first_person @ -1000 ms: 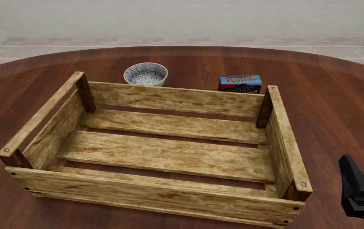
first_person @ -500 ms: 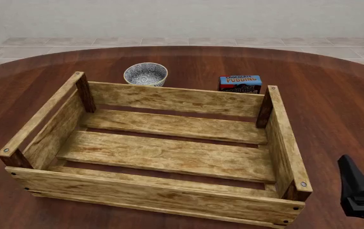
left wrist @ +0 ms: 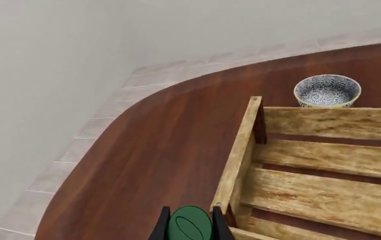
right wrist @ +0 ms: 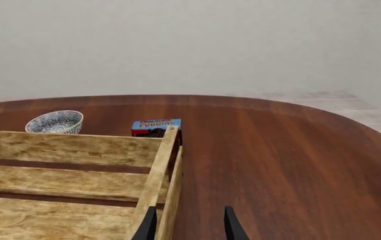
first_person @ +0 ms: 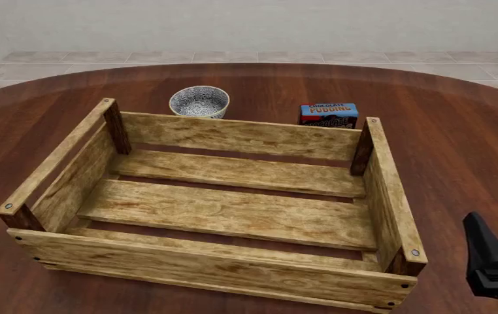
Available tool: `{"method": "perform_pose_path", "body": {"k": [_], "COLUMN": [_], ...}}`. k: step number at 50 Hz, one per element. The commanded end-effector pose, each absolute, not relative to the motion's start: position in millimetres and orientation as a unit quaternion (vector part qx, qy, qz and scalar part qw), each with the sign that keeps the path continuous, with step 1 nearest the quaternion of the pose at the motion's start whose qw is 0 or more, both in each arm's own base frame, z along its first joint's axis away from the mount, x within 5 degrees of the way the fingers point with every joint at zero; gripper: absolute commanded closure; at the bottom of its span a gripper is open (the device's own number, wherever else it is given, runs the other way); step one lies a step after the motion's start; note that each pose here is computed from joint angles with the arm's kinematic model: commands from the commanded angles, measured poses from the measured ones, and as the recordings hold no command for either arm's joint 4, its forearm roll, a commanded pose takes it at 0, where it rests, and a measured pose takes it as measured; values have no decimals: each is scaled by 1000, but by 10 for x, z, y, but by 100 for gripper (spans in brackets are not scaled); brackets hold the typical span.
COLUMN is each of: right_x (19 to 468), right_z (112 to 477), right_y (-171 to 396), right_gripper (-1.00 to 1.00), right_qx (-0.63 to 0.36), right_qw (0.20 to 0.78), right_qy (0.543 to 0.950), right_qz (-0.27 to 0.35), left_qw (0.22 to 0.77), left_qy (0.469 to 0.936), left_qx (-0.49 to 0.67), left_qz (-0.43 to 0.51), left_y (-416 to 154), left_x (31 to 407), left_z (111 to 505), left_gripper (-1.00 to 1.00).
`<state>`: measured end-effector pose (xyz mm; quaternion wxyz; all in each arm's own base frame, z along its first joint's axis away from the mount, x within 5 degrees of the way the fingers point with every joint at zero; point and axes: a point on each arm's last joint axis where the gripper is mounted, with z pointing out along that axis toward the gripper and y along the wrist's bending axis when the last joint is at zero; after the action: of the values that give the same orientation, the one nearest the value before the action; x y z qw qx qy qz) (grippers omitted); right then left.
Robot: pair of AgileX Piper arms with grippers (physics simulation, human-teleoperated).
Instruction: Pick up the salad dressing and put it in the tray.
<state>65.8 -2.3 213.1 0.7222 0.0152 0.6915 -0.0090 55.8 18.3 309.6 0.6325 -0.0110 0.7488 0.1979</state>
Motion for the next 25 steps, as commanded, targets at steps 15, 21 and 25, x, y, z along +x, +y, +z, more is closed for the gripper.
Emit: {"method": "perform_pose_path", "body": {"k": [15, 21, 25], "right_x": [659, 664, 663], "right_z": [2132, 2131, 2130], "right_y": [-27, -27, -26], "right_gripper": [-100, -100, -100], "right_qx": [21, 21, 20], "right_qw": [722, 722, 722], "right_qy": [691, 691, 691], "right_qz": [-8, -7, -7], "left_qw": [676, 684, 684], "left_qy": [711, 705, 705], "left_qx": [101, 121, 135], "left_qz": [167, 143, 131], "left_y": [66, 26, 0], "left_x": [656, 717, 813], "left_z": [3776, 3896, 3944], "left_gripper": [100, 100, 100]}}
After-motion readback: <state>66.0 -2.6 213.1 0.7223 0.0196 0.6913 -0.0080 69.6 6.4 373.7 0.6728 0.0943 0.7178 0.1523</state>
